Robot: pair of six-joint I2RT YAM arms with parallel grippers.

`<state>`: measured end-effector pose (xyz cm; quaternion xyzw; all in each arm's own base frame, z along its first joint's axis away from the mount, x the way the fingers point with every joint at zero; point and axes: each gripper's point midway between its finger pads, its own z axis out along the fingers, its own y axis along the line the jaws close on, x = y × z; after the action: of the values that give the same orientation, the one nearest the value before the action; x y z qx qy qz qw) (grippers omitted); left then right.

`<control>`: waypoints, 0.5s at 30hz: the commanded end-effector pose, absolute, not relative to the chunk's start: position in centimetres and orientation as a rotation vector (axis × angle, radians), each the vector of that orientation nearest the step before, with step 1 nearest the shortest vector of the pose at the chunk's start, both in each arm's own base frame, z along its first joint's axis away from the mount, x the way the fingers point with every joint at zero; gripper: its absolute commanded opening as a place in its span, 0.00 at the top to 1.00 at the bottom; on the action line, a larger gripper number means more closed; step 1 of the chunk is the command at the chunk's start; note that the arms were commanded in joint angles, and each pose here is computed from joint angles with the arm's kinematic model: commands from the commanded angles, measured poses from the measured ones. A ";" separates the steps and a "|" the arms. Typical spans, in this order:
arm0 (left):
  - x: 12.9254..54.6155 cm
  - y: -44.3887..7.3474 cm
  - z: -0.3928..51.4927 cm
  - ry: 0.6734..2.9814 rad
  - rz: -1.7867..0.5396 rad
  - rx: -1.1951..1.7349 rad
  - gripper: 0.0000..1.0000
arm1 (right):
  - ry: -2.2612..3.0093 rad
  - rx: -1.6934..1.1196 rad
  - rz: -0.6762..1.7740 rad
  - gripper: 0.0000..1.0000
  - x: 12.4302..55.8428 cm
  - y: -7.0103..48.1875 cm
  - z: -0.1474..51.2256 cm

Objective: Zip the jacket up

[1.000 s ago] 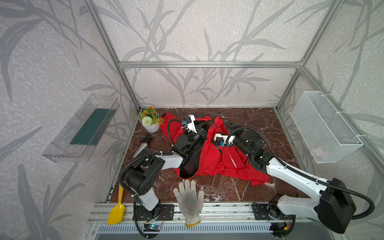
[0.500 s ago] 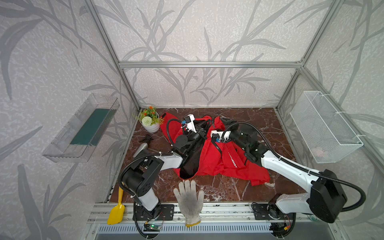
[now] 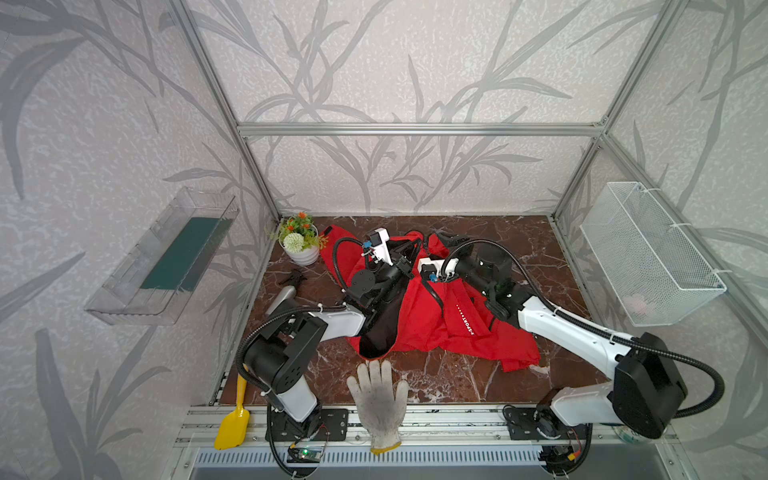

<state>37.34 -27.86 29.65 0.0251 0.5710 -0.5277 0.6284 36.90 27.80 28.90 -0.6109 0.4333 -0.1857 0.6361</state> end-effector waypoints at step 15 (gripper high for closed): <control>36.6 -27.5 32.0 1.240 -1.228 0.070 1.00 | 0.954 -1.362 -0.490 0.26 36.3 26.5 31.4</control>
<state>37.30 -27.84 29.75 0.0252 0.5700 -0.5280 0.6290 36.64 27.17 30.17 -0.6063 0.4243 -0.2060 0.6403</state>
